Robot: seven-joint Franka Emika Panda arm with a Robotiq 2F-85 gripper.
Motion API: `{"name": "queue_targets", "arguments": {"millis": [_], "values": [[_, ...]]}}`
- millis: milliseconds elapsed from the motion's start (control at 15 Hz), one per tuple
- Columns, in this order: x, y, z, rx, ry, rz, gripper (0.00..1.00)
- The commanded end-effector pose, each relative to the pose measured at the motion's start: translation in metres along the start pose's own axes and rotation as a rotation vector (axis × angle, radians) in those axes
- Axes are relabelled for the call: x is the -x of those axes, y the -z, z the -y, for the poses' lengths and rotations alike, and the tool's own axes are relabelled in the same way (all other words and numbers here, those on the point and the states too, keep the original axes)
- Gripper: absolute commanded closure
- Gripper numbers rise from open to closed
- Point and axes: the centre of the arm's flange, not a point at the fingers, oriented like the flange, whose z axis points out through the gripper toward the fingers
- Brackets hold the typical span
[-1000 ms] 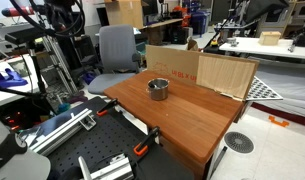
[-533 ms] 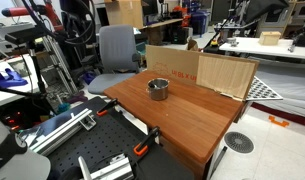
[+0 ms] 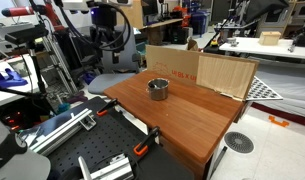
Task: Put the marker in the pot on the table
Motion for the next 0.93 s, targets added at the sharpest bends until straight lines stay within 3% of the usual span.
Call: {"name": "queue_targets", "arguments": {"millis": [0, 267, 867], "values": [[-0.042, -0.018, -0.011, 0.086, 0.049, 0.032, 0.0], [-0.075, -0.036, -0.029, 0.119, 0.077, 0.045, 0.0], [-0.132, -0.063, -0.07, 0.113, 0.007, 0.007, 0.0]]}}
